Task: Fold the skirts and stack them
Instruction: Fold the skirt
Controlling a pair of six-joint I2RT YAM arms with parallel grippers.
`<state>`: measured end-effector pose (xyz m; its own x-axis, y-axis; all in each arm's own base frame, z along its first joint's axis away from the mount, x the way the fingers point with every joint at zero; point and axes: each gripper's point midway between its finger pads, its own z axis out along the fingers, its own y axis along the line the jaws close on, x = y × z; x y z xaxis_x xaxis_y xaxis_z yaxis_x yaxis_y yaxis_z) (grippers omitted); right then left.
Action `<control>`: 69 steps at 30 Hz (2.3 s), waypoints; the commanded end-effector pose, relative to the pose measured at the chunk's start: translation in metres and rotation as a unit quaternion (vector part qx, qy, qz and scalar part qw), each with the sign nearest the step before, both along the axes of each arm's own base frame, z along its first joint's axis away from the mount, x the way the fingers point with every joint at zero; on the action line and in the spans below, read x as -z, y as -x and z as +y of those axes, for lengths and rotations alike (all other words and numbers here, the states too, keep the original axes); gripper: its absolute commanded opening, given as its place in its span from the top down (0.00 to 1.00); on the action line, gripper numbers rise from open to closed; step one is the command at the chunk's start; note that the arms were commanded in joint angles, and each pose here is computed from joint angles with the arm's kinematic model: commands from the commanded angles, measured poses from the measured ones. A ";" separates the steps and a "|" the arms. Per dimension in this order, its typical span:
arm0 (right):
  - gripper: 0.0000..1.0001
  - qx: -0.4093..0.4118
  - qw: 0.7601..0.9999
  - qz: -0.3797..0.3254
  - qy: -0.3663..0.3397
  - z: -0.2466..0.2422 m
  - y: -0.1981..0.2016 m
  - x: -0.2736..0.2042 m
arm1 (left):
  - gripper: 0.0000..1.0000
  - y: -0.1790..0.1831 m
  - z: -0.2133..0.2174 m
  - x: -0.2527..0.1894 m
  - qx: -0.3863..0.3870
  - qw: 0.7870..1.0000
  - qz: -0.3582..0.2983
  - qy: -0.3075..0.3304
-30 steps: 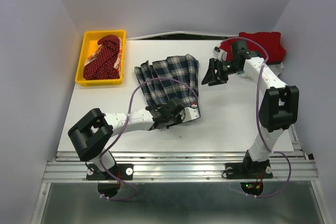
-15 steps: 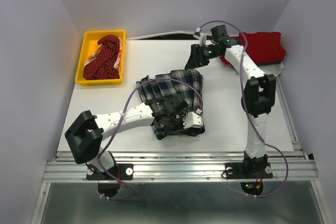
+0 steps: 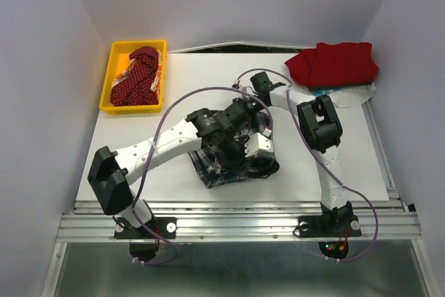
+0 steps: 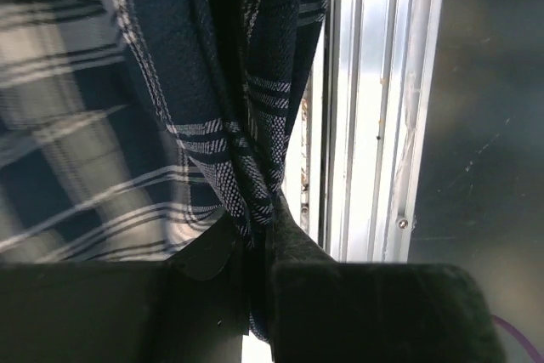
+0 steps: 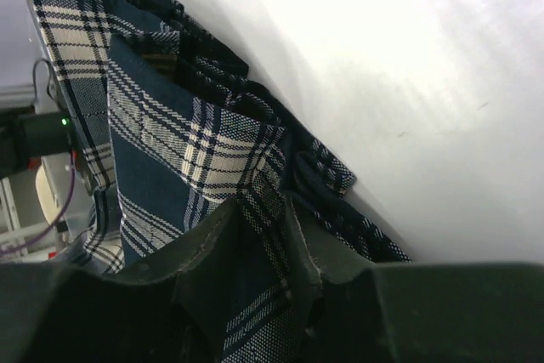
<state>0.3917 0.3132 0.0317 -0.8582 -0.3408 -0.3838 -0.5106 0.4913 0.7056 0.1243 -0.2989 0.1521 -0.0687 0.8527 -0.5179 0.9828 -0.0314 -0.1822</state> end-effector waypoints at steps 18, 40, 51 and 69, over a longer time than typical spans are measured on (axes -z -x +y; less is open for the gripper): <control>0.70 -0.085 0.996 -0.008 -0.019 0.017 0.093 -0.018 | 1.00 -0.167 0.029 0.024 -0.103 0.995 -0.016 0.001; 0.29 0.107 0.967 -0.110 0.202 -0.069 -0.034 -0.045 | 0.91 -0.191 0.046 0.128 -0.181 0.982 -0.003 -0.044; 0.32 0.157 0.965 -0.136 0.161 -0.141 -0.057 -0.119 | 0.65 -0.214 0.030 0.069 -0.160 0.986 -0.014 -0.032; 0.62 -0.024 0.988 -0.143 -0.046 -0.061 0.103 -0.214 | 0.38 -0.211 0.046 -0.090 -0.308 0.930 -0.064 0.190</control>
